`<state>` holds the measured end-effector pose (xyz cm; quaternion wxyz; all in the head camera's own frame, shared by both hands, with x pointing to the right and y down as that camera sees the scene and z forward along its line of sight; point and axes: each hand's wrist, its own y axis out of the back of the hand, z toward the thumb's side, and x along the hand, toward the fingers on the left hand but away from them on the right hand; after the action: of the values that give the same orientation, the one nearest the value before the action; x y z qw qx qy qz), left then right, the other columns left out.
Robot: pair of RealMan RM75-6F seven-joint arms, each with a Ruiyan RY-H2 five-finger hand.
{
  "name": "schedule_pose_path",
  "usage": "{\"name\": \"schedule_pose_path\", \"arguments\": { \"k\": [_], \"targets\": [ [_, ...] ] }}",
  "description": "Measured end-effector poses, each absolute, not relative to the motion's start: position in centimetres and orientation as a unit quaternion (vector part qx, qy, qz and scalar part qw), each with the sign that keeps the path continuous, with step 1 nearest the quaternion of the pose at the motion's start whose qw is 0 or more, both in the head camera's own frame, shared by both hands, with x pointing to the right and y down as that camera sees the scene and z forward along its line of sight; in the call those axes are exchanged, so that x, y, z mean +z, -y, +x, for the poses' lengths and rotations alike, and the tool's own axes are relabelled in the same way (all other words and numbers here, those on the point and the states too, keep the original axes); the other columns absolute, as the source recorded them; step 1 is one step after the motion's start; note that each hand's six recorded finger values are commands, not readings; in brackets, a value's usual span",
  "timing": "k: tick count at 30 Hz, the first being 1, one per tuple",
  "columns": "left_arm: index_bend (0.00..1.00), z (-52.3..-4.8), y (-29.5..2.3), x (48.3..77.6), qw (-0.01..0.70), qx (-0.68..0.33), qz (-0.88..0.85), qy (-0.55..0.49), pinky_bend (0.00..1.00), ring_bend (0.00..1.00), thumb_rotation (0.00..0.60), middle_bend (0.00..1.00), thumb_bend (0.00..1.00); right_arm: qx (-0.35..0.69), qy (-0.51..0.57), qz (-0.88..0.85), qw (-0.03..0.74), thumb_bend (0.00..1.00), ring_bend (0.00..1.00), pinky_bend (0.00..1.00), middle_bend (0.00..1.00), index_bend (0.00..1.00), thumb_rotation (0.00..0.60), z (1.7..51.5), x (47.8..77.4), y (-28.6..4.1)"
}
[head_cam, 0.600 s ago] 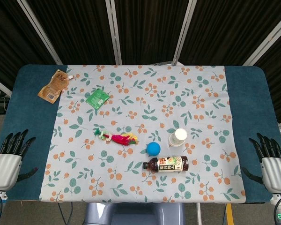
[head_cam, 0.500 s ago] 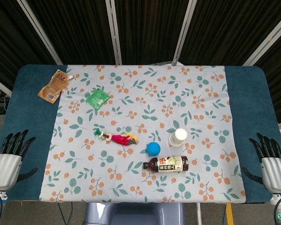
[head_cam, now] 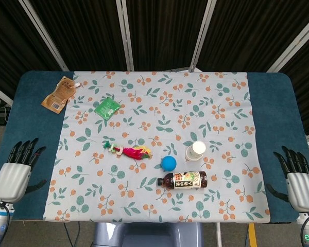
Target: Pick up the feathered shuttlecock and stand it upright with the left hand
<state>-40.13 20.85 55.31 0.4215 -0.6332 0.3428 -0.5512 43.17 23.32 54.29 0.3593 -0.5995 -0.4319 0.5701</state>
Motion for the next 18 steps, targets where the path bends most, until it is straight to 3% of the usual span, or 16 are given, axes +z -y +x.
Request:
{"name": "schedule_pose_path", "arguments": {
  "k": [6,11,18],
  "targets": [
    [0.18,-37.4,-18.3,57.3,0.431,-0.546,-0.646,-0.313,0.0,0.0,0.6,0.0,0.06,0.572,0.433,-0.599,0.357,0.1,0.0,0.0,0.0,0.13,0.6,43.3,54.2,-23.4],
    [0.34,-31.7,-15.7,60.8,0.419,-0.532,-0.681,-0.279,0.0,0.0,0.6,0.0,0.16,0.572,0.436,-0.599,0.351,0.1,0.0,0.0,0.0,0.14,0.6,43.5,54.1,-23.4],
    [0.46,-23.2,-13.8,64.9,0.404,-0.51,-0.717,-0.252,0.0,0.0,0.6,0.0,0.25,0.572,0.439,-0.599,0.347,0.1,0.0,0.0,0.0,0.14,0.6,43.7,54.0,-23.4]
  ]
}}
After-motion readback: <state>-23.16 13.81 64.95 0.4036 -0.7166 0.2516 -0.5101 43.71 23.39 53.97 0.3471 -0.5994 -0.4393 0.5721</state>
